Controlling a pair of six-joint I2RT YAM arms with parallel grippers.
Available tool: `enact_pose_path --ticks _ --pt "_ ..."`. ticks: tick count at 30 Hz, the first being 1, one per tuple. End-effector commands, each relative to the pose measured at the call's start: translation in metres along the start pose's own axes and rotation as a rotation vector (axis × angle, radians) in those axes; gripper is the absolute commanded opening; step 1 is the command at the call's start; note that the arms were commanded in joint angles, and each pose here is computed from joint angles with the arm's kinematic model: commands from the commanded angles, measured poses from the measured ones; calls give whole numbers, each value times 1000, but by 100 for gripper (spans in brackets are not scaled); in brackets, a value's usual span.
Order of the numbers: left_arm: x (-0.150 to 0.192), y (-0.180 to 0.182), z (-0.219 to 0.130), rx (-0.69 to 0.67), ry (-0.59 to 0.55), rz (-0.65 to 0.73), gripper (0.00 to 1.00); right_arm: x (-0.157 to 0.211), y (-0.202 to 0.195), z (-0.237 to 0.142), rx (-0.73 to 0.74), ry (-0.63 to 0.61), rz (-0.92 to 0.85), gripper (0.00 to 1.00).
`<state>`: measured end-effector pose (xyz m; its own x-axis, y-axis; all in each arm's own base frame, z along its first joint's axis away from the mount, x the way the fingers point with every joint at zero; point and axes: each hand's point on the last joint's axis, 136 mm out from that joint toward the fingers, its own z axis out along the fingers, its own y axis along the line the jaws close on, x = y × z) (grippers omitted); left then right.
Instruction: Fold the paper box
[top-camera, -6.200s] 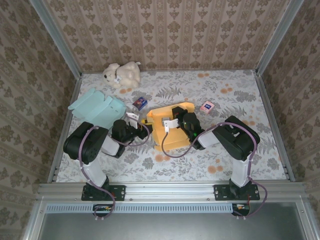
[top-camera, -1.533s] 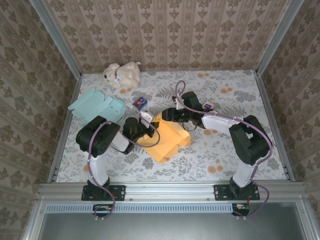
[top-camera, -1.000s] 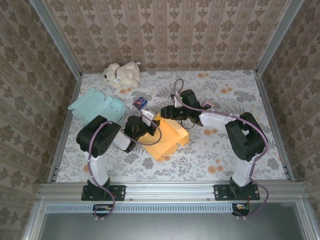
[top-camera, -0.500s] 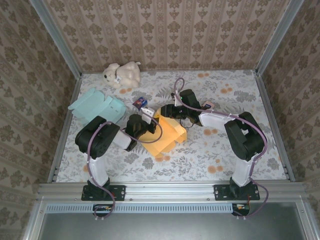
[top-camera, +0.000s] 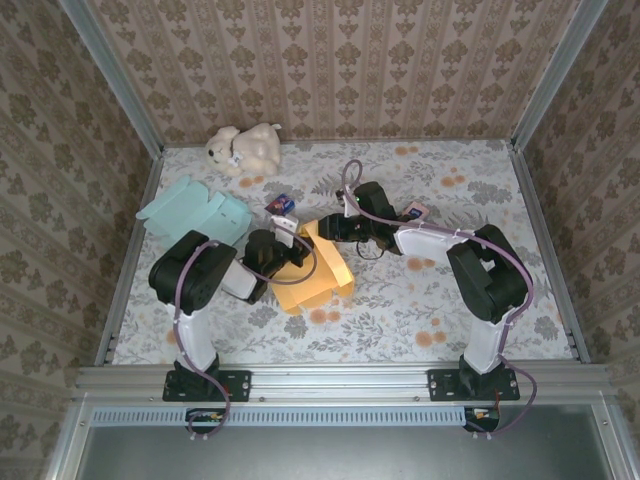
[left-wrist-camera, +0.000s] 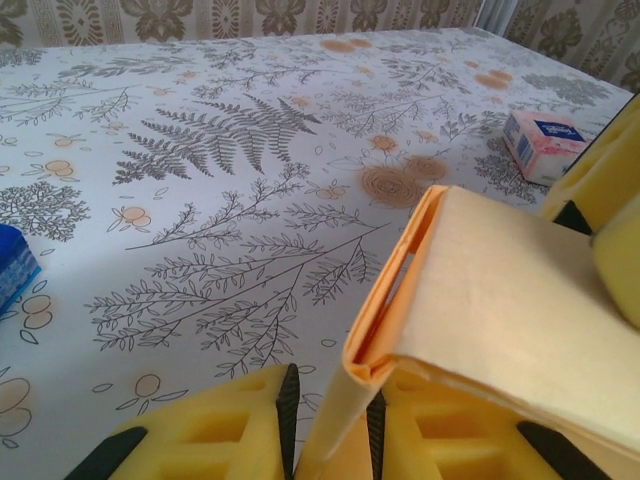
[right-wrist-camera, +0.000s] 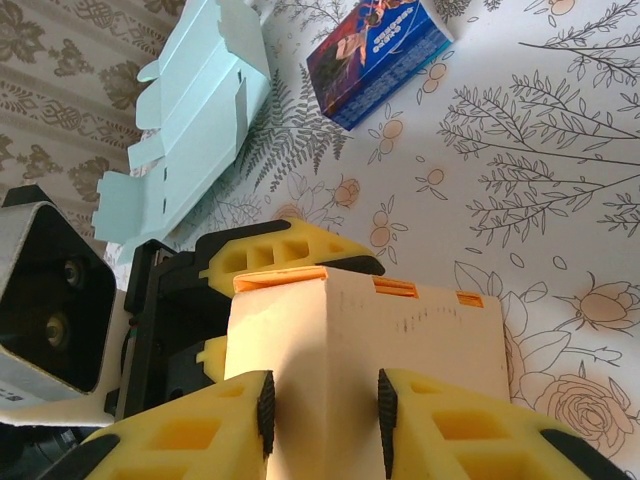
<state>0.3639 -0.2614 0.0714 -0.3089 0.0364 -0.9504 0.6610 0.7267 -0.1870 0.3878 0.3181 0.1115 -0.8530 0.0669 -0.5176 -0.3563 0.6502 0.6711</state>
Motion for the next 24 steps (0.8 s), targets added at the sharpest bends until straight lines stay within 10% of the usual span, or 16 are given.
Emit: enact_pose_path --ticks 1,6,15,24 --pt "-17 3 3 7 -71 -25 27 31 -7 5 8 109 31 33" --pt "-24 2 2 6 -90 -15 32 28 -10 4 9 105 41 33" --pt "-26 -4 13 21 -97 -25 0 28 -11 7 -16 108 65 32" --pt "-15 7 12 -55 -78 -35 0 9 -15 -9 18 19 78 36"
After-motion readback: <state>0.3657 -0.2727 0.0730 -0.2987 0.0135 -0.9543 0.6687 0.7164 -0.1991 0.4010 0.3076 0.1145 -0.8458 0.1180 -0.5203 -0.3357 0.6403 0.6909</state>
